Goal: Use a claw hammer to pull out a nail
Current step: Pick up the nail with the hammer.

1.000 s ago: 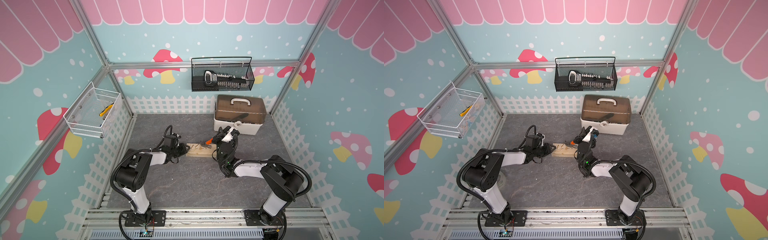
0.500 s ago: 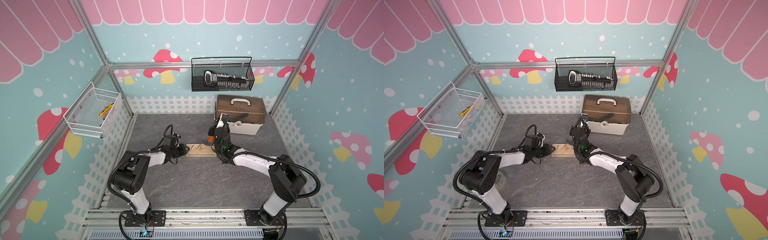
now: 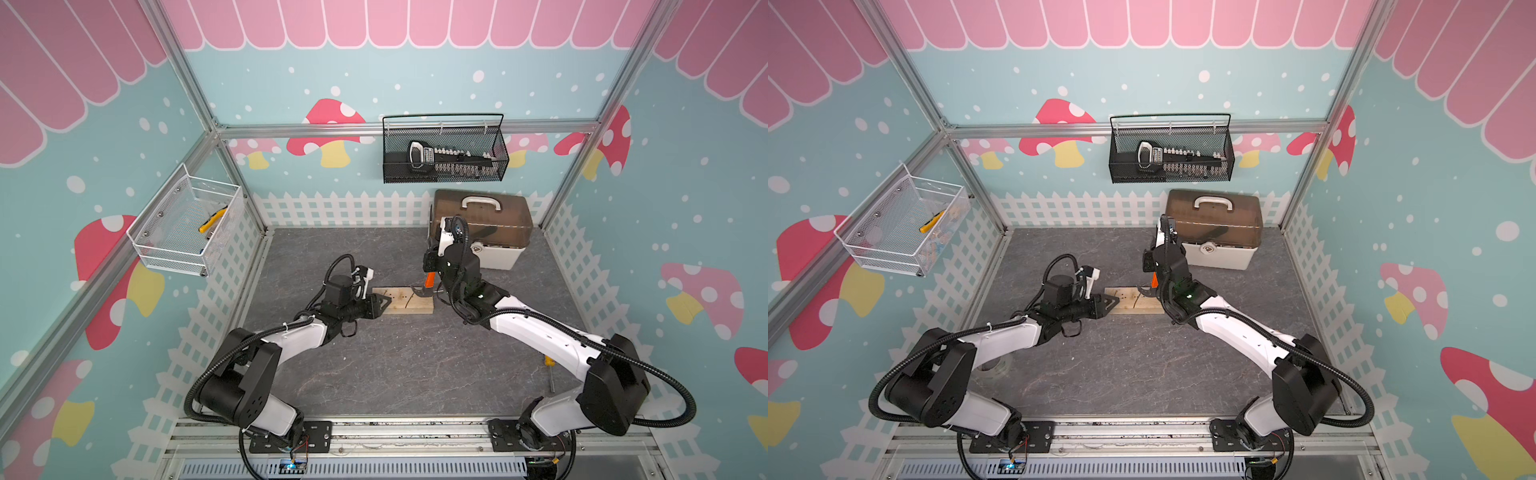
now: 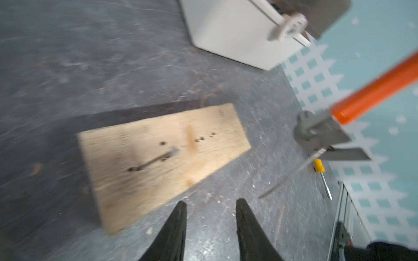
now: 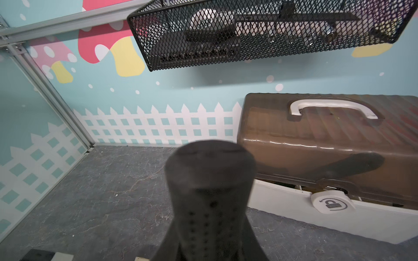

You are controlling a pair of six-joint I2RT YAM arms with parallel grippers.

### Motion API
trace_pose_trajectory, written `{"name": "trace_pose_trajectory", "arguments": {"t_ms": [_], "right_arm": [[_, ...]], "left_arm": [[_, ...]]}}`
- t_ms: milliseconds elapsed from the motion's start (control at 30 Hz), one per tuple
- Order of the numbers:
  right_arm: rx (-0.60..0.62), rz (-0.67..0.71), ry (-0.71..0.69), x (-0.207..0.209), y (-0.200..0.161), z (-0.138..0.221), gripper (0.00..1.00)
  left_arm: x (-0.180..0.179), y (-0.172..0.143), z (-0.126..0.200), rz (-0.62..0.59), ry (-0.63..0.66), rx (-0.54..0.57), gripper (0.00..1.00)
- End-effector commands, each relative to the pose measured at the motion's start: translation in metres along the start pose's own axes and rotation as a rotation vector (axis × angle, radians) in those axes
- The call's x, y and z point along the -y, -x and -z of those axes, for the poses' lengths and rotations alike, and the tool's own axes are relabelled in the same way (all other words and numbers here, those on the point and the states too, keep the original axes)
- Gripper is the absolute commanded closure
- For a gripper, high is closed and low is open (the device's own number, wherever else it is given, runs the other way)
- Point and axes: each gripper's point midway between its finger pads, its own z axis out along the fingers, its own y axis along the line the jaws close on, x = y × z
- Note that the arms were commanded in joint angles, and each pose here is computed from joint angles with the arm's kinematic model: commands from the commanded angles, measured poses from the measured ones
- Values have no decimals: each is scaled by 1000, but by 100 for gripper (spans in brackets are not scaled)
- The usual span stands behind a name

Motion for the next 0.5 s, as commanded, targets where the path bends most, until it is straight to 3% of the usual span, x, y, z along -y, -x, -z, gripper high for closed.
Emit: {"name": "trace_pose_trajectory", "arguments": {"t_ms": [0, 333, 467], "right_arm": [[42, -19, 40, 0, 22, 16, 100], [19, -27, 70, 4, 18, 31, 100], [13, -41, 90, 2, 16, 33, 100]], "left_arm": [[45, -5, -4, -245, -108, 1, 62], [73, -13, -27, -302, -201, -40, 63], [75, -14, -34, -308, -213, -53, 70]]}}
